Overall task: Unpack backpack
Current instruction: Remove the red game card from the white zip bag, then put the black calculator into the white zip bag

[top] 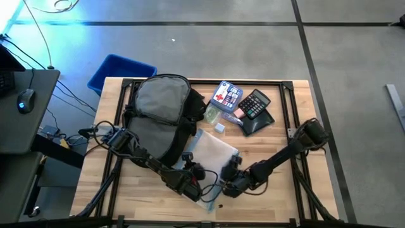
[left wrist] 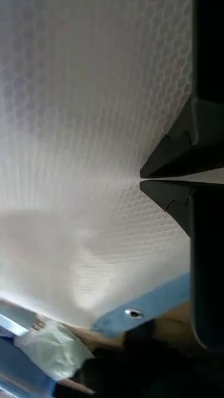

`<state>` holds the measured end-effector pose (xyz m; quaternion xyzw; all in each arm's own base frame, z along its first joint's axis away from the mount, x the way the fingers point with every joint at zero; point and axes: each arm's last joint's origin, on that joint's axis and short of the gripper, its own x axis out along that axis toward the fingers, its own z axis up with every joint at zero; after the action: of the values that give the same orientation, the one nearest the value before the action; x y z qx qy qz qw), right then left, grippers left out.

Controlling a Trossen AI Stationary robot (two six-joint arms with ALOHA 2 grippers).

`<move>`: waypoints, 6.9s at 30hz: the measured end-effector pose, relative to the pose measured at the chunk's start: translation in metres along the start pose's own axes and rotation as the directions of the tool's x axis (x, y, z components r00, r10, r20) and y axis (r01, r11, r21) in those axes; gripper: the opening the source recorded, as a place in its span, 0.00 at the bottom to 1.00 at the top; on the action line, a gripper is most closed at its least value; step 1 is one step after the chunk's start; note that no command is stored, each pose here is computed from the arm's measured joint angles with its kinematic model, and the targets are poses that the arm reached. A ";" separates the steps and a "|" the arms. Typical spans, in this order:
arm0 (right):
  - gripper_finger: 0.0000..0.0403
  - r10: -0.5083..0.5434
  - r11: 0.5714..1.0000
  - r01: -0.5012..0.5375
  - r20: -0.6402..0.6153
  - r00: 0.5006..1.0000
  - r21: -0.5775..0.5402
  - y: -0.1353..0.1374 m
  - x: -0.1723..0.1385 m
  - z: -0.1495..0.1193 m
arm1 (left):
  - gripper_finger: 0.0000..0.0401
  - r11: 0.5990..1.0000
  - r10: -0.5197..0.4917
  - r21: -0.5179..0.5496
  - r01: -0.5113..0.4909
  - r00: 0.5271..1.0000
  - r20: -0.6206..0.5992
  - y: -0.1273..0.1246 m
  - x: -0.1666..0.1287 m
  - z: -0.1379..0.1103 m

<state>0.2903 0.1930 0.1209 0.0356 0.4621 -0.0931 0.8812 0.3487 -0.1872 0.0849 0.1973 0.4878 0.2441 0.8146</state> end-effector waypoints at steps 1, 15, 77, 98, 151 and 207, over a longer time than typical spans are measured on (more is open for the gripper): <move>0.70 0.038 0.999 -0.038 -0.006 0.999 0.007 0.004 -0.007 -0.001 | 0.00 1.000 0.007 -0.003 -0.007 1.000 -0.009 0.001 0.000 -0.001; 0.70 0.078 0.997 -0.078 0.121 0.990 -0.003 0.018 -0.073 -0.005 | 0.00 0.998 0.020 0.058 -0.023 0.999 0.041 0.013 -0.041 -0.004; 0.74 -0.370 0.306 0.567 -0.453 0.811 0.765 -0.394 -0.082 -0.019 | 0.00 0.998 0.022 -0.055 -0.010 0.973 0.232 0.029 -0.112 -0.015; 0.29 -0.314 0.355 0.390 -0.285 0.906 0.850 -0.400 -0.060 -0.058 | 0.00 0.998 0.024 -0.060 -0.010 0.973 0.231 0.030 -0.112 -0.014; 0.00 0.290 0.633 -0.498 0.415 0.862 0.592 -0.141 -0.093 -0.125 | 0.08 0.934 -0.347 0.071 0.349 0.849 0.398 0.007 -0.117 0.028; 0.76 0.190 0.817 -0.286 0.236 0.953 0.500 -0.073 -0.053 -0.101 | 0.21 0.929 -0.366 0.047 0.367 0.930 -0.024 -0.029 -0.061 0.060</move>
<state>0.1650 0.1433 0.1089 0.3257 0.3312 -0.1081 0.8789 0.3836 -0.2514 0.1387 0.1215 0.5279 0.0767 0.8370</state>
